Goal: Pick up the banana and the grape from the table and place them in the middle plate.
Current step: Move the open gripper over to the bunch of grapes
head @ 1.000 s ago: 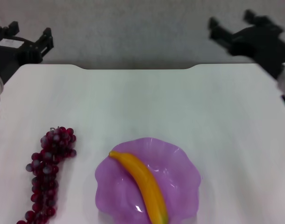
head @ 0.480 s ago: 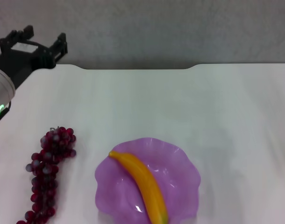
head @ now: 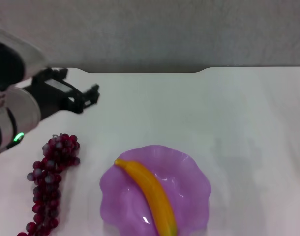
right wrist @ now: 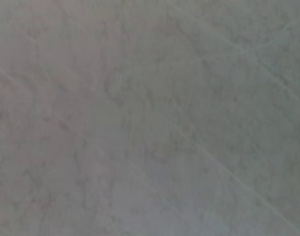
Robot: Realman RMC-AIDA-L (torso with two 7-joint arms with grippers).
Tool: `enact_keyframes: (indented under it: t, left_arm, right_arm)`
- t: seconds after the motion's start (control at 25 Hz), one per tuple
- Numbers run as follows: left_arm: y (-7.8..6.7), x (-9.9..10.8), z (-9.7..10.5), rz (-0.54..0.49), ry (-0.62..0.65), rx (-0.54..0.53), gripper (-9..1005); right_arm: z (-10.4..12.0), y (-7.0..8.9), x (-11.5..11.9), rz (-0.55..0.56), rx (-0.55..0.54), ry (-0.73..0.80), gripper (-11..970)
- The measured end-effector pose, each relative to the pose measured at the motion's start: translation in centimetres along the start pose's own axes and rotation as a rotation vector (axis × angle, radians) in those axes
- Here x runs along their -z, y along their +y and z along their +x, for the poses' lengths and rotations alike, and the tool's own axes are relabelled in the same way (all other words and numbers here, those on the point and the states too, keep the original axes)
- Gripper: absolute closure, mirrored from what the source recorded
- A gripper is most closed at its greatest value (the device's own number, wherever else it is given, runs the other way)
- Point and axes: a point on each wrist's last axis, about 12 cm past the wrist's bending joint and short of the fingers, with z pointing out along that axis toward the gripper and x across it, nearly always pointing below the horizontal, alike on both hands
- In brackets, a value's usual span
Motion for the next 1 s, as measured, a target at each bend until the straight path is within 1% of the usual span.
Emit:
enact_keyframes:
  t: [0.16, 0.28, 0.32, 0.36, 0.44, 0.56, 0.68, 0.72, 0.84, 0.88, 0.92, 1.0]
  left_arm:
    - [-0.8, -0.9, -0.6, 0.057, 0.134, -0.034, 239]
    - [-0.8, -1.8, -0.7, 0.06, 0.186, -0.026, 239]
    - [-0.6, -2.0, -0.6, 0.056, 0.196, -0.02, 239]
    - [0.1, -2.6, -0.2, 0.04, 0.22, -0.001, 239]
    - [0.6, -3.1, 0.1, 0.029, 0.237, 0.011, 239]
    - [1.9, -4.3, 0.8, 0.0, 0.283, 0.039, 239]
    - [3.0, -5.4, 1.8, -0.022, 0.347, 0.067, 239]
    - [3.5, -5.8, 2.4, -0.027, 0.387, 0.078, 239]
    - [3.6, -6.2, 3.0, -0.022, 0.443, 0.08, 239]
    - [3.6, -6.2, 3.0, -0.022, 0.443, 0.08, 239]
    - [3.5, -6.3, 3.3, -0.012, 0.489, 0.074, 239]
    - [3.3, -6.3, 3.6, -0.002, 0.522, 0.066, 239]
  right_arm:
    - [0.0, 0.3, 0.0, -0.01, 0.001, -0.001, 79]
    - [-0.1, 0.8, -0.1, -0.024, 0.004, 0.0, 79]
    - [-0.1, 0.9, -0.2, -0.028, 0.005, 0.0, 79]
    - [-0.1, 1.0, -0.2, -0.032, 0.006, 0.0, 79]
    - [-0.1, 1.2, -0.2, -0.036, 0.007, -0.001, 79]
    - [-0.3, 1.3, -0.2, -0.041, 0.007, -0.006, 79]
    - [-0.2, 1.5, -0.2, -0.048, 0.007, -0.005, 79]
    - [-0.2, 1.6, -0.2, -0.05, 0.007, -0.004, 79]
    - [-0.2, 1.6, -0.2, -0.052, 0.007, -0.005, 79]
    - [-0.3, 1.7, -0.2, -0.052, 0.007, -0.006, 79]
    - [-0.3, 1.7, -0.2, -0.052, 0.007, -0.006, 79]
    - [-0.3, 1.7, -0.2, -0.053, 0.007, -0.006, 79]
